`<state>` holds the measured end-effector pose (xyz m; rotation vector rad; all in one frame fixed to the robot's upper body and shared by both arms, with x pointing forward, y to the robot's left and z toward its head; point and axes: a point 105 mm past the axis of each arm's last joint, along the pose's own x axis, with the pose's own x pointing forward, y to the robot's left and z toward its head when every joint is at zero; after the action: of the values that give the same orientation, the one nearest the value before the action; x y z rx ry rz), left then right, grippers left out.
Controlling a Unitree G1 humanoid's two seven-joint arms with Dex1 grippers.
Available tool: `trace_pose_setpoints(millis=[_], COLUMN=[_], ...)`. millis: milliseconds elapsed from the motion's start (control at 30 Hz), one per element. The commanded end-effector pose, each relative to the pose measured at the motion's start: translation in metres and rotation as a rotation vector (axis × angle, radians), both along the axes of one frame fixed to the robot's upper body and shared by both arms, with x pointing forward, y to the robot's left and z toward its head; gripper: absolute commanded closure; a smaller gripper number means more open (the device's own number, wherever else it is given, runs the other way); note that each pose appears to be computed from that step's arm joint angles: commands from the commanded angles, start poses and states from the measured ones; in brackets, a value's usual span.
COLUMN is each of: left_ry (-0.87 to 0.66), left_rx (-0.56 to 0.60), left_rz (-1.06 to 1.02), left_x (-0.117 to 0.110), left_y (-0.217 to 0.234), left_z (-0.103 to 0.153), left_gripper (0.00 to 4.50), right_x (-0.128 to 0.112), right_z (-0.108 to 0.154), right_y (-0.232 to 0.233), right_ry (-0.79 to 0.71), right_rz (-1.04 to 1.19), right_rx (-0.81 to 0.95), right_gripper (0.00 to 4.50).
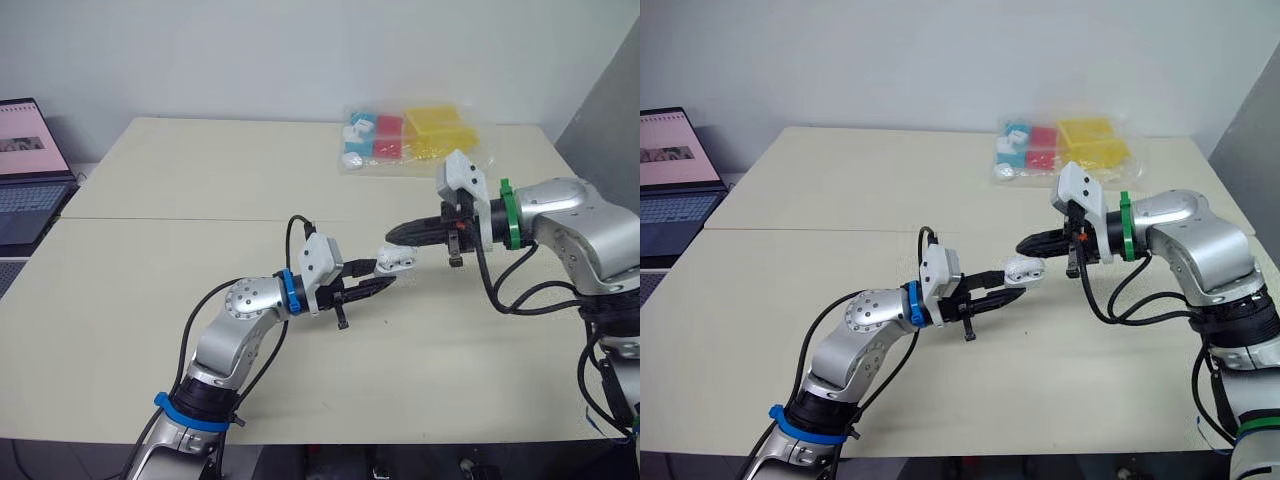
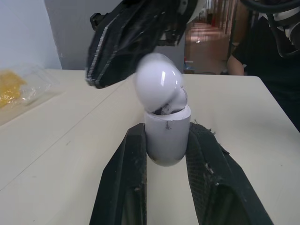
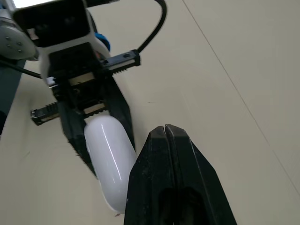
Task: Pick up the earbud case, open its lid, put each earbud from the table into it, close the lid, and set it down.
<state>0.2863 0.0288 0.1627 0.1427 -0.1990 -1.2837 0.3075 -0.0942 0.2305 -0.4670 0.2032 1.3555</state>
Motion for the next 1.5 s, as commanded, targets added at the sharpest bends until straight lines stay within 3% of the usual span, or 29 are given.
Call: trace_pose_setpoints(millis=[33, 667, 967, 1100, 1167, 1467, 1500], left_ry=[-0.049, -0.026, 0.374, 0.712, 0.779, 0.956, 0.963], left_rx=[-0.02, -0.027, 0.056, 0.114, 0.14, 0.143, 0.145], left_rz=[-0.012, 0.012, 0.13, 0.168, 0.183, 0.259, 0.268], left_x=[-0.003, 0.002, 0.02, 0.019, 0.018, 0.022, 0.023], left_y=[-0.003, 0.0, 0.013, 0.022, 0.026, 0.039, 0.042], left_z=[0.01, 0.011, -0.027, -0.054, -0.06, -0.073, -0.074], left_gripper=[3.72, 3.72, 3.72, 3.72, 3.72, 3.72, 3.37], right_x=[-0.011, -0.019, -0.022, -0.028, -0.032, -0.049, -0.05], right_z=[0.012, -0.01, 0.0, -0.011, -0.017, -0.043, -0.044], right_y=[-0.001, -0.007, -0.024, -0.027, -0.025, -0.02, -0.02], right_ry=[-0.018, 0.004, -0.074, -0.264, -0.317, -0.275, -0.269], right_rz=[0.031, 0.006, -0.095, -0.13, -0.109, -0.07, -0.067], right_rx=[0.024, -0.011, 0.015, -0.041, -0.073, -0.095, -0.094], right_gripper=[4.5, 4.5, 4.5, 4.5, 4.5, 4.5, 4.5])
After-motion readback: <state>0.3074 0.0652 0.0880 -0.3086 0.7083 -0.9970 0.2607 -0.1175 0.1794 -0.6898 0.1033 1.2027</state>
